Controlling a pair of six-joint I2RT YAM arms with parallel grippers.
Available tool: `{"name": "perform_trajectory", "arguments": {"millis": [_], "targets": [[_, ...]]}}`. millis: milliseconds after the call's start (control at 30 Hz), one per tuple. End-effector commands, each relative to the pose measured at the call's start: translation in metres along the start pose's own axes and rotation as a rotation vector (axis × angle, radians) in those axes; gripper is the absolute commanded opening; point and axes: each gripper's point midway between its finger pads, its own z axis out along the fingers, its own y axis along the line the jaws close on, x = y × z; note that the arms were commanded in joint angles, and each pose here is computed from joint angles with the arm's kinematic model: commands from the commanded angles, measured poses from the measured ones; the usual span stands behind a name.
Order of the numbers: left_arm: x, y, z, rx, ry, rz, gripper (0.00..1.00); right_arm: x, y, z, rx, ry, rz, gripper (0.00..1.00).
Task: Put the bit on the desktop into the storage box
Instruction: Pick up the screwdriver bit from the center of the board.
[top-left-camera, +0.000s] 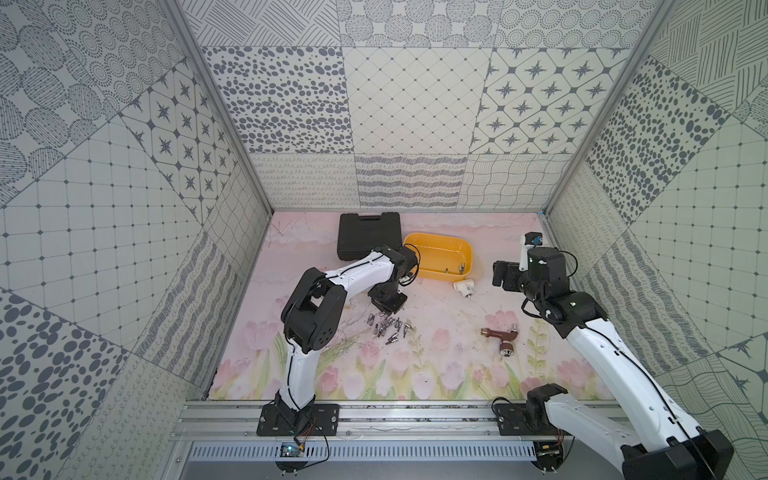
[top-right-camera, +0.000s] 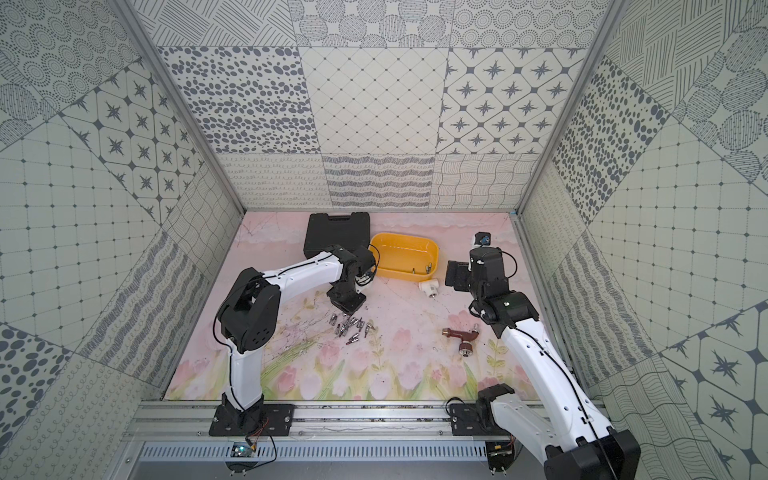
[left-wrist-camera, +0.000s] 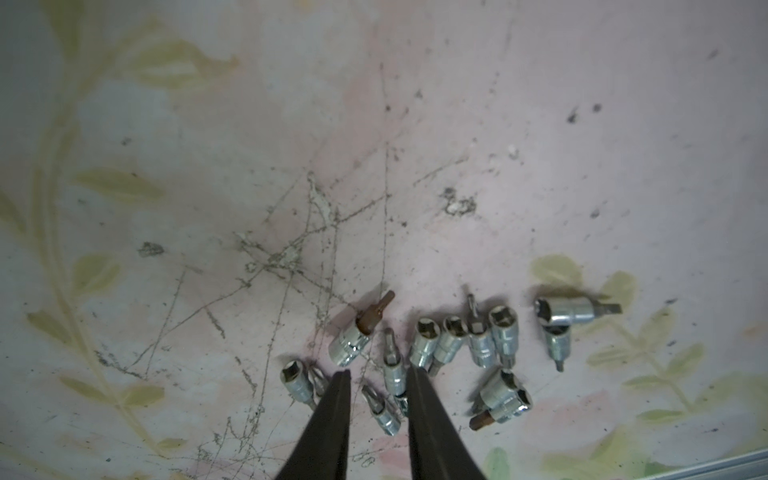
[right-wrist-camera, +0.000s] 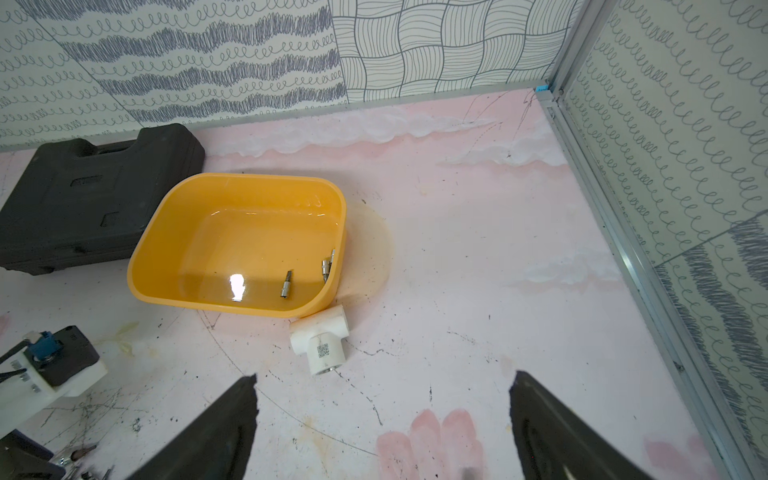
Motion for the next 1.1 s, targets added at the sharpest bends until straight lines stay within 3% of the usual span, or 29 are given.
{"name": "perform_trajectory", "arguments": {"millis": [0, 1067], "targets": [[0.005, 0.001, 0.005, -0.016, 0.044, 0.031, 0.28, -0.009, -0.002, -0.002, 0.004, -0.047, 0.002, 0.97], [0.003, 0.013, 0.027, -0.033, 0.073, 0.0, 0.21, -0.001, -0.004, 0.005, 0.019, -0.021, -0.006, 0.97]]}}
